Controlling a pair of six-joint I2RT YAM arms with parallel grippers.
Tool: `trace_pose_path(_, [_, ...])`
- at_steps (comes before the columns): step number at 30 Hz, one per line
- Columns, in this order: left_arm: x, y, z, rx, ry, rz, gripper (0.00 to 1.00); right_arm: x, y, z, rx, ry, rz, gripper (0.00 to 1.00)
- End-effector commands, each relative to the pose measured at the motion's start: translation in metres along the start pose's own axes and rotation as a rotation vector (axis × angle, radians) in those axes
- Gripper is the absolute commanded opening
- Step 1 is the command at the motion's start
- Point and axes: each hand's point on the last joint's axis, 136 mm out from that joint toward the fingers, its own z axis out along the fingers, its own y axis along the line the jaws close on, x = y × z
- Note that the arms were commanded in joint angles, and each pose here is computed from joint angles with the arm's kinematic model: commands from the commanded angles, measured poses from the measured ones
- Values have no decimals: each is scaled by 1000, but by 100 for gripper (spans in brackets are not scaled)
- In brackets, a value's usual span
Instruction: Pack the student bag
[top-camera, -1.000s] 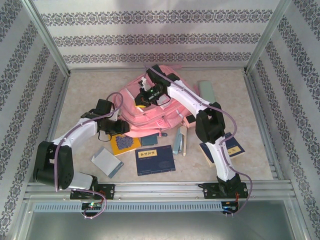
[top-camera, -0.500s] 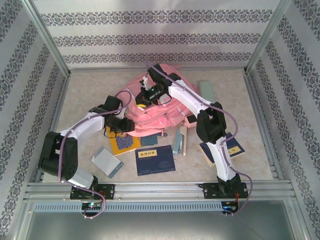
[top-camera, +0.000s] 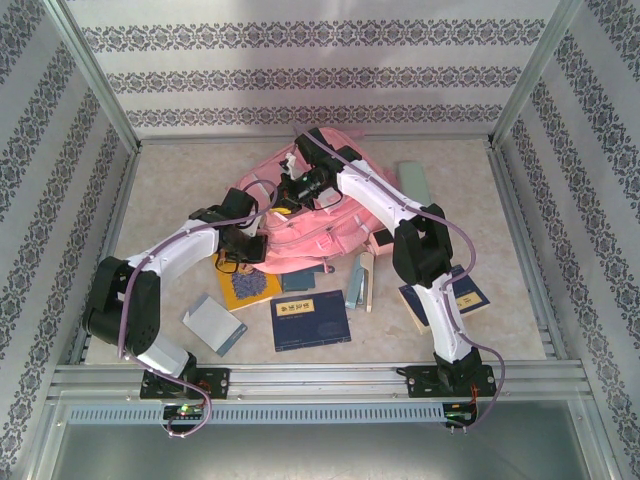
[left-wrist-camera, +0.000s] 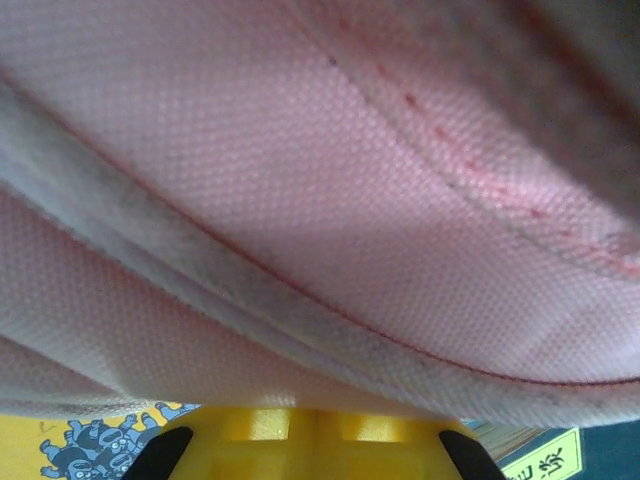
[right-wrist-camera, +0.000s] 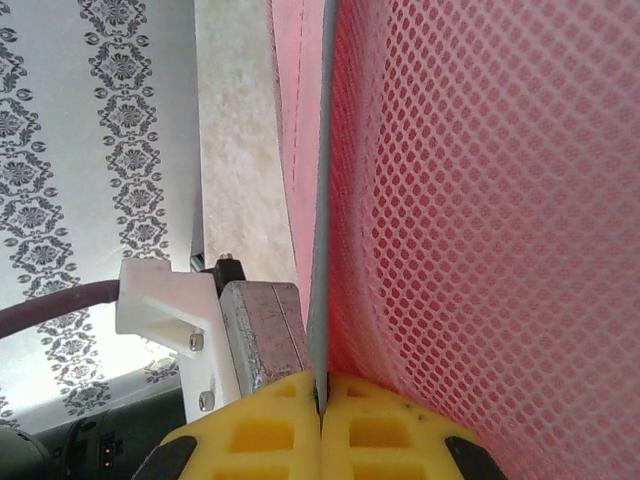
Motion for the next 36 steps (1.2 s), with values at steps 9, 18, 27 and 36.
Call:
trace_pose_path(9, [2, 3, 14, -74, 64, 56, 33, 15, 78, -36, -185, -8, -91, 0])
trace_pose_path(18, [-1, 3, 27, -117, 75, 59, 39, 18, 89, -34, -229, 0, -73, 0])
trace_pose_path(27, [-2, 12, 11, -172, -39, 54, 27, -2, 75, -49, -227, -68, 3, 0])
trace_pose_path(36, [-10, 2, 12, -91, -160, 52, 27, -21, 82, -63, -336, -106, 79, 0])
